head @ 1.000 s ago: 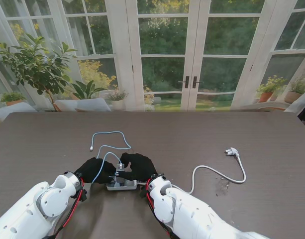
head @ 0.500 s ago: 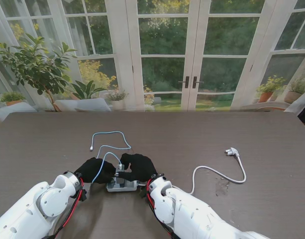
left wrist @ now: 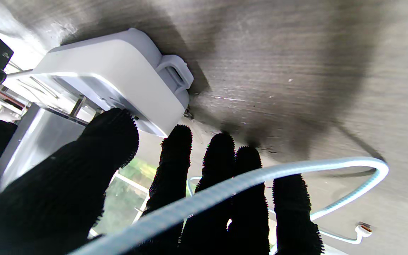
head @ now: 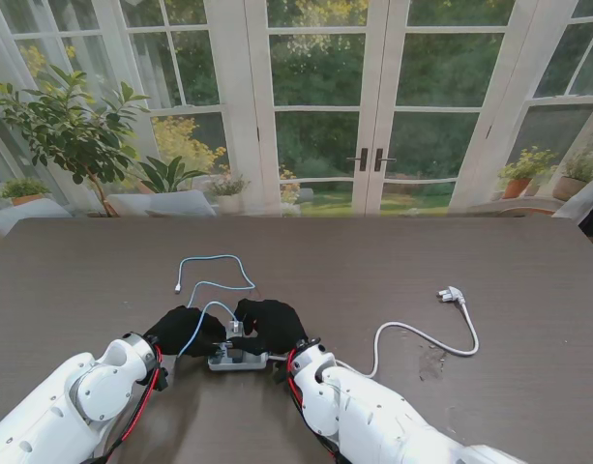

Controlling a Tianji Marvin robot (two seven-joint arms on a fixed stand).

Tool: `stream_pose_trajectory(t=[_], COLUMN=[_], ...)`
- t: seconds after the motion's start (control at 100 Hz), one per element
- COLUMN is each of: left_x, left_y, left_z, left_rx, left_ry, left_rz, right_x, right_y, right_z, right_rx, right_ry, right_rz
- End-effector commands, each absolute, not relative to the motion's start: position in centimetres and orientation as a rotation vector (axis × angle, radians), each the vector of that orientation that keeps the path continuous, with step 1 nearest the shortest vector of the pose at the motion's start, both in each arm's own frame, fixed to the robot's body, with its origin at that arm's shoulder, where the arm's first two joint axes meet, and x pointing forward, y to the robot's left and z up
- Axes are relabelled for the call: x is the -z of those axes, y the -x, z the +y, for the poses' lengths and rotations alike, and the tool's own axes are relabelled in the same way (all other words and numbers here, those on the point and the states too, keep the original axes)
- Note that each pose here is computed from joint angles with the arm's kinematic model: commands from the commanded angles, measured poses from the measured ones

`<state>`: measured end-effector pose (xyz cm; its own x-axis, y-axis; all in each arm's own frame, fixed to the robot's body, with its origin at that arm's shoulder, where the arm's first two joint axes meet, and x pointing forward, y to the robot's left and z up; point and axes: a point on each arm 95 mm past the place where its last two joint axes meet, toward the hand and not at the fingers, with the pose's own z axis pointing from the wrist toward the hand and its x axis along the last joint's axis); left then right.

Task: Set up the charging station

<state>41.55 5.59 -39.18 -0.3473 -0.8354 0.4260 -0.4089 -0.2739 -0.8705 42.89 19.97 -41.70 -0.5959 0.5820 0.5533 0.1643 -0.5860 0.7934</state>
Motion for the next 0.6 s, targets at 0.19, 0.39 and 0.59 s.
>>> stream_pose_trajectory(t=[0.19, 0.39, 0.59], left_x=[40.68, 40.65, 40.65], left_y=[-40.78, -40.77, -40.75], left_z=[5.63, 5.71, 5.76], left_rx=[1.614, 1.610, 1.608], left_ry=[1.574, 1.572, 1.571], left_rz=[1.669, 1.671, 1.672], right_x=[41.78, 41.64, 41.77], right_y=[-42.64, -42.48, -42.23], right_z=[20.38, 20.35, 20.28], right_rx=[-2.272, -2.277, -2.282], right_ry=[-1.228, -1.223, -1.213], right_rz=[1.301, 1.324, 1.344])
